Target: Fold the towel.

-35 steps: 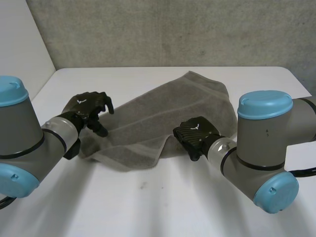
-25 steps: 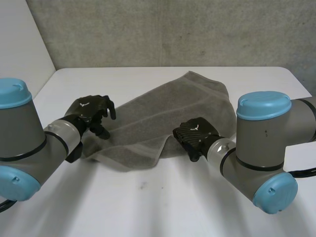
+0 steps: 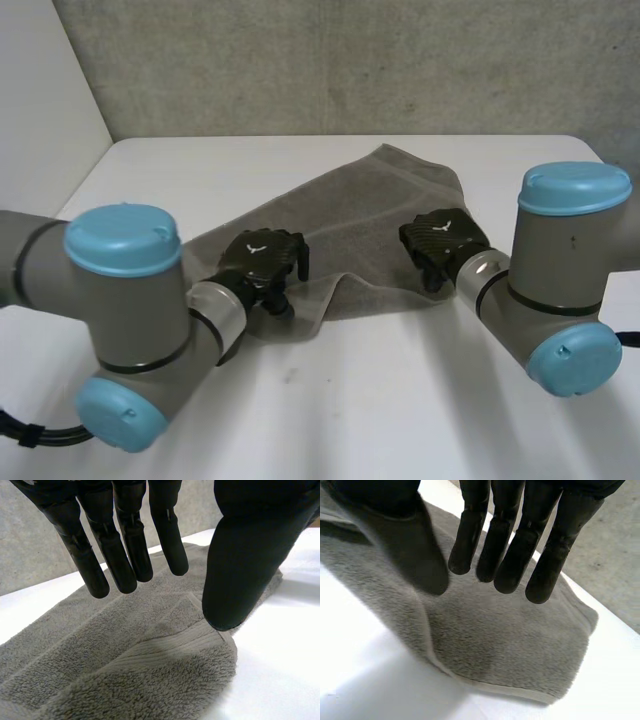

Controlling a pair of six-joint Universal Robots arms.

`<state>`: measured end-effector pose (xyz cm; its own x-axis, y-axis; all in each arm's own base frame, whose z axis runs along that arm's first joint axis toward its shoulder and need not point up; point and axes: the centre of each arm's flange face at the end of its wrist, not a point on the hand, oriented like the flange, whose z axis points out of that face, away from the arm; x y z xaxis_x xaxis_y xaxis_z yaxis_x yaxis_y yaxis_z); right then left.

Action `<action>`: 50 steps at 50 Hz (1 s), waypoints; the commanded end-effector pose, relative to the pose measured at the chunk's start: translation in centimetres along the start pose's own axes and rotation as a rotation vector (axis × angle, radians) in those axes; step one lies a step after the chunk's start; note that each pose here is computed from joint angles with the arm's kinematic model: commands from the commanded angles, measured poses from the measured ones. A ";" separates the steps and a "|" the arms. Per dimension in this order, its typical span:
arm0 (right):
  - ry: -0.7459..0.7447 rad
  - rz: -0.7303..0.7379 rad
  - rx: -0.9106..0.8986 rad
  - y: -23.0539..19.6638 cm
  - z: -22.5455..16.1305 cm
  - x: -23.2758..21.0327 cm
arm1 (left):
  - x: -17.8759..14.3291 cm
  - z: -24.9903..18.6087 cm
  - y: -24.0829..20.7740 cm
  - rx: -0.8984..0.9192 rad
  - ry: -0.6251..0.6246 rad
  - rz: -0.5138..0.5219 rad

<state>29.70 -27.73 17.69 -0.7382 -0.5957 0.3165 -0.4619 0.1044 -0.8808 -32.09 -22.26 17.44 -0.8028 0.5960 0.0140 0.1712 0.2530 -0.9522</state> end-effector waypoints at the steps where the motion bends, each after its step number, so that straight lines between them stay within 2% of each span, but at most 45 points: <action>1: 0.052 0.017 -0.002 0.5 0.6 1.9 | 2.2 1.5 0.8 0.012 -0.021 0.009; 7: 0.067 0.036 -0.001 0.6 0.9 2.4 | 4.0 2.8 1.7 0.012 -0.013 -0.028; 14: 0.071 0.056 -0.001 0.7 1.0 2.6 | 4.6 3.7 3.0 0.001 -0.053 -0.027; 31: 0.061 0.056 -0.027 1.6 1.4 2.2 | 4.2 5.5 4.5 -0.011 -0.123 -0.014; 39: 0.057 0.056 -0.032 1.8 1.5 2.2 | 3.4 5.7 4.7 -0.007 -0.221 -0.009; 50: 0.053 0.056 -0.039 2.1 1.7 2.0 | 2.9 5.2 3.6 0.009 -0.266 0.059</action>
<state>28.03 -30.05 16.04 -0.7886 -0.5437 0.2874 -0.4367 0.1661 -0.8841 -36.95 -23.61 11.59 -0.9183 0.3861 -0.0871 0.1921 0.2423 -0.9510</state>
